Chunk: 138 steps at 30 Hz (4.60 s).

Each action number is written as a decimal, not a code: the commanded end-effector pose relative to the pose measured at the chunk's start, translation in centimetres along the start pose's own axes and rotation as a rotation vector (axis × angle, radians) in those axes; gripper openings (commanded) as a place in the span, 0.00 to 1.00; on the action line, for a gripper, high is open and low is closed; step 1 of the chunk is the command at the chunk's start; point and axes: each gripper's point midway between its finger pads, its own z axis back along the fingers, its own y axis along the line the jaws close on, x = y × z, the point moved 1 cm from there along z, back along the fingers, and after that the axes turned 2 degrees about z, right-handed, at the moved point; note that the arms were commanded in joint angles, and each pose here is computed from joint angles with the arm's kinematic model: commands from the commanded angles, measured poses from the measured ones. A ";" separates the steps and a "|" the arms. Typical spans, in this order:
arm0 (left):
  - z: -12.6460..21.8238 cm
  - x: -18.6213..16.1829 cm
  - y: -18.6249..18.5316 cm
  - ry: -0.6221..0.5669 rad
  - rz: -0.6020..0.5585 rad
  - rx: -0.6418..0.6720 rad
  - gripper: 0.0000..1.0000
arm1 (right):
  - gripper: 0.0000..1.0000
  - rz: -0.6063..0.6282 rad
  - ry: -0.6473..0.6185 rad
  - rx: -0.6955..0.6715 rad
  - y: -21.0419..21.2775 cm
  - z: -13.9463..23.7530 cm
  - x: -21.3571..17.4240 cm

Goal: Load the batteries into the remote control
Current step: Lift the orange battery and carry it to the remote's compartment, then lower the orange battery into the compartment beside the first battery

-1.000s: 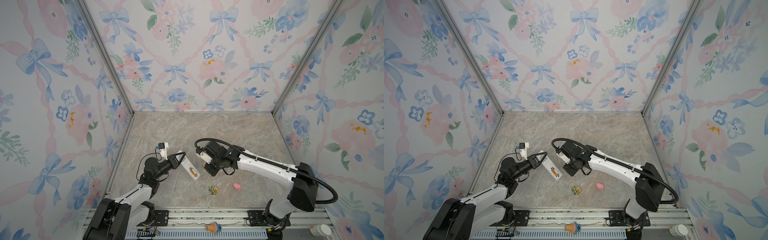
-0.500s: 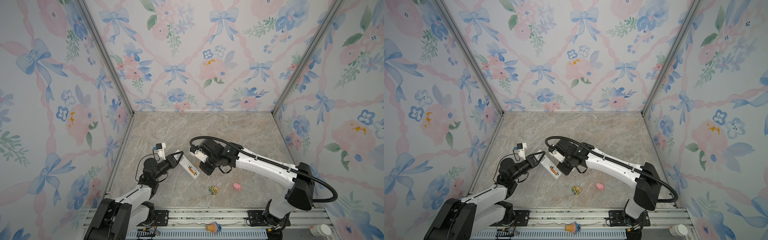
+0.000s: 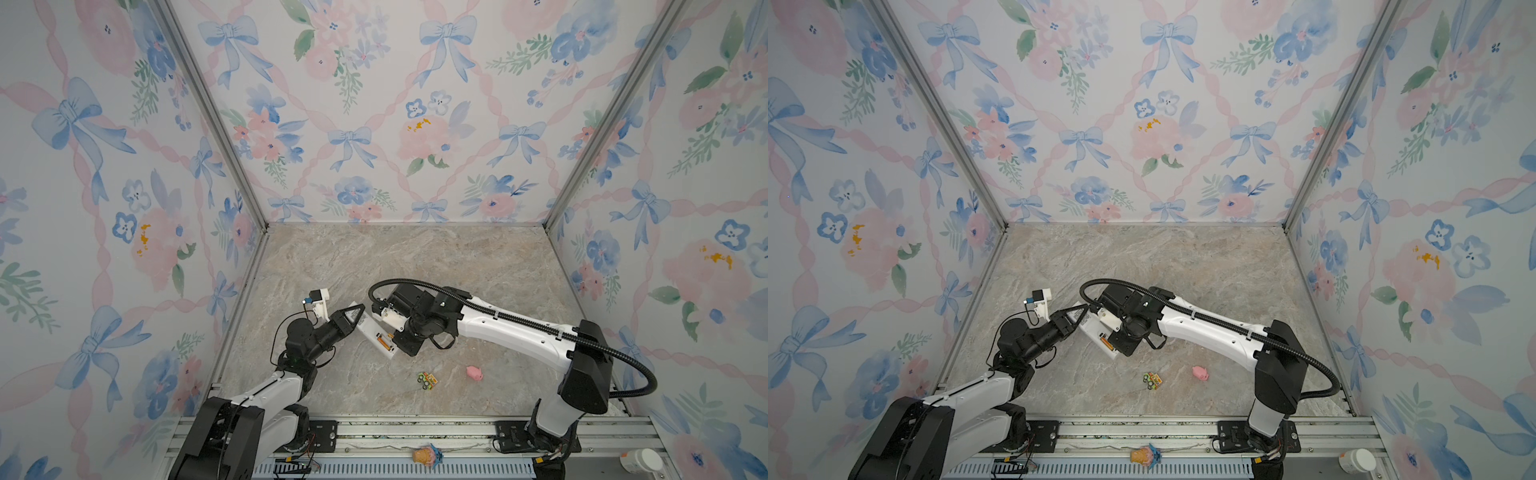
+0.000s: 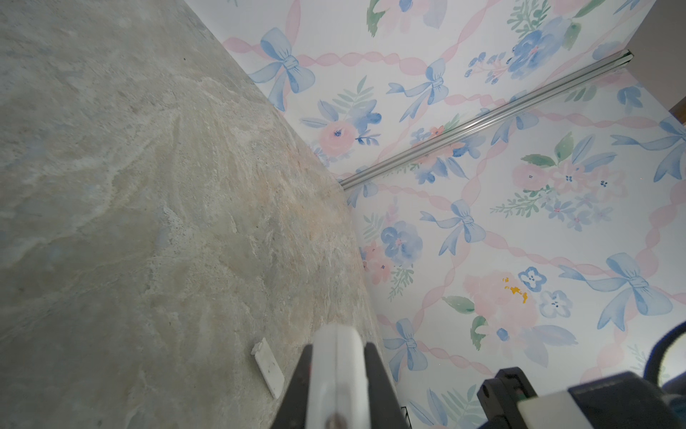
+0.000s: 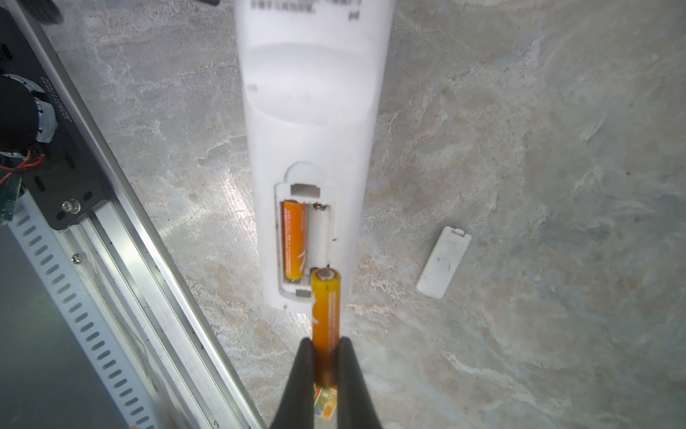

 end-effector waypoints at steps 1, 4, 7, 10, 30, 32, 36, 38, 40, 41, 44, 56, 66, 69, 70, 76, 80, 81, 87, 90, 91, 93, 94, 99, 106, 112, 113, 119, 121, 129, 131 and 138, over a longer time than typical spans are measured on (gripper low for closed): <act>0.2 0.5 -0.5 -0.027 0.004 -0.026 0.00 | 0.01 0.024 0.025 0.016 0.6 0.2 0.2; 0.3 0.5 -0.5 -0.028 0.013 -0.028 0.00 | 0.01 0.032 0.033 0.016 0.7 0.0 0.2; 0.3 0.5 -0.4 -0.031 0.024 -0.027 0.00 | 0.01 0.039 0.036 0.021 0.9 -0.1 0.4; 0.3 0.5 -0.4 -0.032 0.027 -0.027 0.00 | 0.01 0.043 0.047 0.019 1.0 -0.3 0.3; 0.5 0.6 -0.5 -0.036 0.041 -0.039 0.00 | 0.01 0.060 0.078 0.018 1.0 -1.6 0.4; 0.5 0.5 -0.4 -0.036 0.042 -0.038 0.00 | 0.01 0.060 0.085 0.019 1.0 -1.7 0.4; 0.5 0.4 -0.4 -0.034 0.041 -0.039 0.00 | 0.02 0.059 0.085 0.017 1.0 -1.8 0.6; 0.5 0.5 -0.4 -0.035 0.041 -0.041 0.00 | 0.02 0.059 0.083 0.014 0.9 -1.8 0.7; 0.6 0.5 -0.5 -0.034 0.042 -0.043 0.00 | 0.02 0.054 0.084 0.013 0.8 -1.9 0.8; 0.6 0.5 -0.5 -0.034 0.041 -0.044 0.00 | 0.02 0.053 0.085 0.013 0.7 -2.0 0.9; 0.5 0.5 -0.6 -0.034 0.041 -0.048 0.00 | 0.03 0.048 0.092 0.007 0.6 -2.1 1.0; 0.7 0.5 -0.5 -0.040 0.045 -0.045 0.00 | 0.09 0.049 0.105 -0.006 0.4 -2.3 1.0; 0.6 0.6 -0.2 -0.045 0.056 -0.039 0.00 | 0.09 0.057 0.111 -0.006 0.6 -2.6 0.7; 0.6 0.7 -0.2 -0.052 0.054 -0.038 0.00 | 0.08 0.056 0.120 -0.011 0.5 -2.6 0.5; 0.6 0.7 -0.3 -0.051 0.055 -0.040 0.00 | 0.08 0.054 0.120 -0.010 0.5 -2.6 0.5; 0.5 0.6 -0.2 -0.048 0.055 -0.038 0.00 | 0.09 0.047 0.116 -0.014 0.6 -2.6 0.5; 0.5 0.6 -0.1 -0.050 0.058 -0.036 0.00 | 0.08 0.047 0.121 -0.014 0.7 -2.7 0.3; 0.5 0.6 0.0 -0.051 0.059 -0.035 0.00 | 0.08 0.048 0.120 -0.014 0.7 -2.6 0.3; 0.6 0.7 0.1 -0.054 0.060 -0.032 0.00 | 0.08 0.049 0.126 -0.016 0.7 -2.8 0.3; 0.5 0.6 0.1 -0.053 0.060 -0.031 0.00 | 0.09 0.046 0.127 -0.015 0.7 -2.8 0.2; 0.5 0.6 0.2 -0.052 0.062 -0.028 0.00 | 0.09 0.045 0.130 -0.015 0.6 -2.8 0.1; 0.5 0.6 0.1 -0.052 0.060 -0.030 0.00 | 0.09 0.045 0.128 -0.017 0.6 -2.8 0.1; 0.4 0.7 0.1 -0.052 0.060 -0.031 0.00 | 0.09 0.044 0.125 -0.016 0.7 -2.7 0.2; 0.4 0.7 0.0 -0.055 0.062 -0.039 0.00 | 0.09 0.045 0.129 -0.016 0.6 -2.9 0.3; 0.3 0.7 0.0 -0.051 0.063 -0.044 0.00 | 0.09 0.036 0.134 -0.022 0.6 -2.9 0.3; 0.3 0.7 0.0 -0.049 0.067 -0.047 0.00 | 0.10 0.032 0.140 -0.024 0.4 -3.3 0.2; 0.3 0.7 0.1 -0.050 0.067 -0.046 0.00 | 0.10 0.030 0.138 -0.023 0.4 -3.3 0.2; 0.4 0.7 0.2 -0.053 0.071 -0.044 0.00 | 0.14 0.025 0.131 -0.024 0.2 -3.4 0.6; 0.4 0.6 0.3 -0.052 0.071 -0.041 0.00 | 0.14 0.024 0.132 -0.025 0.2 -3.5 0.6; 0.4 0.6 0.3 -0.053 0.072 -0.041 0.00 | 0.19 0.014 0.127 -0.031 -0.1 -3.7 0.8; 0.4 0.6 0.4 -0.053 0.072 -0.040 0.00 | 0.20 0.014 0.127 -0.026 0.1 -3.7 0.8; 0.5 0.5 0.5 -0.053 0.073 -0.038 0.00 | 0.23 0.016 0.125 -0.020 0.2 -3.8 1.0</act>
